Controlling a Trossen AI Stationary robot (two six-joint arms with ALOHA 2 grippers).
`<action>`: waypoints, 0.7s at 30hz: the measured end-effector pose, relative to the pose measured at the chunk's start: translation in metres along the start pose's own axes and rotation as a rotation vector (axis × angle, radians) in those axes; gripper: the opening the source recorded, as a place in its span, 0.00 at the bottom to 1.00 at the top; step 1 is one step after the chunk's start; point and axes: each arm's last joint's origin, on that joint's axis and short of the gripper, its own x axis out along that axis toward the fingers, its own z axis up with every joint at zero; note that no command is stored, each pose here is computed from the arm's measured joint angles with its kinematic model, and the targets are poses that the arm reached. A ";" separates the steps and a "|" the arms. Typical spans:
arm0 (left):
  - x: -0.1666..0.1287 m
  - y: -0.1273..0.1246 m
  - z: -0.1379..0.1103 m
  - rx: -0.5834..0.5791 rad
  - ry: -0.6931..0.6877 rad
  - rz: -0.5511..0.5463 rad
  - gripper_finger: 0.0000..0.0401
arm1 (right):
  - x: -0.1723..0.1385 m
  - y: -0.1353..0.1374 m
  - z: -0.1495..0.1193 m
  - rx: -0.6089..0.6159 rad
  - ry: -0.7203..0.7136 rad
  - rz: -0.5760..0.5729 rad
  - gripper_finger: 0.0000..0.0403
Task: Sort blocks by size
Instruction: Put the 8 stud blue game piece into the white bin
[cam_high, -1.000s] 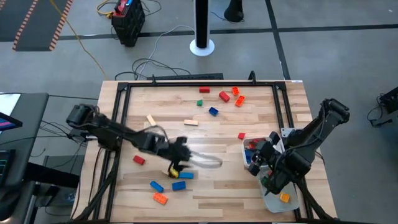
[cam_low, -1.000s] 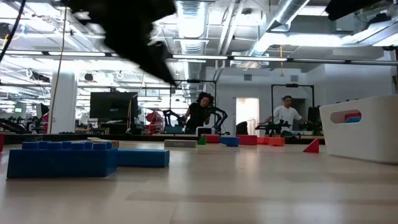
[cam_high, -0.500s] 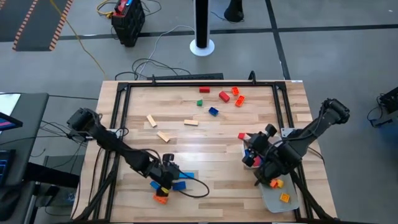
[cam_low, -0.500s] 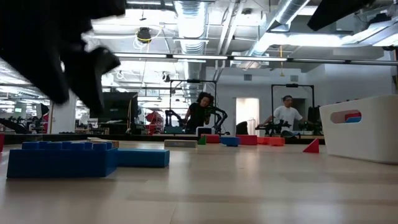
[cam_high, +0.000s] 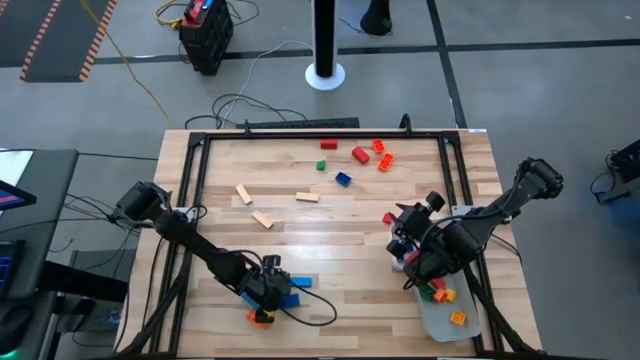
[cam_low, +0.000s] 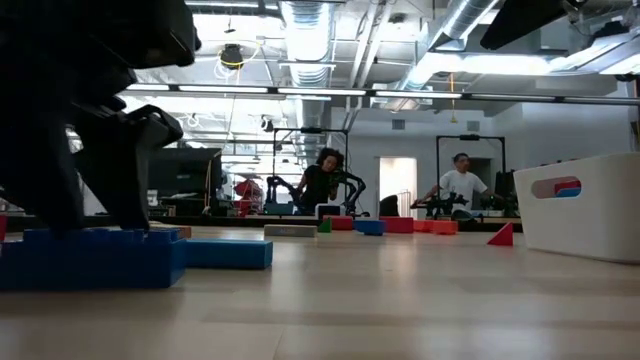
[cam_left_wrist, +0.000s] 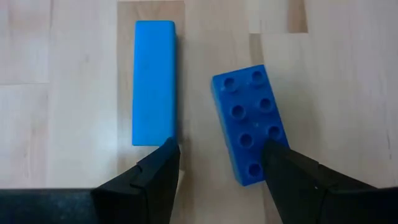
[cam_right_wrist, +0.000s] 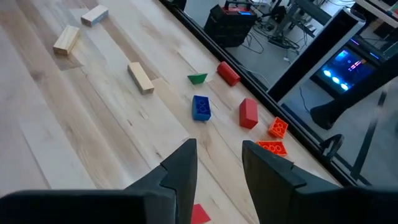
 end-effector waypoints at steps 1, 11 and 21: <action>0.000 0.000 0.000 -0.001 0.000 -0.001 0.53 | 0.000 0.000 0.000 0.001 0.000 0.000 0.39; -0.017 -0.001 0.007 -0.032 -0.041 -0.057 0.53 | 0.000 0.000 0.000 0.007 -0.001 0.002 0.39; -0.008 -0.006 0.010 -0.065 -0.046 -0.125 0.53 | 0.000 0.001 0.000 0.014 -0.003 0.005 0.39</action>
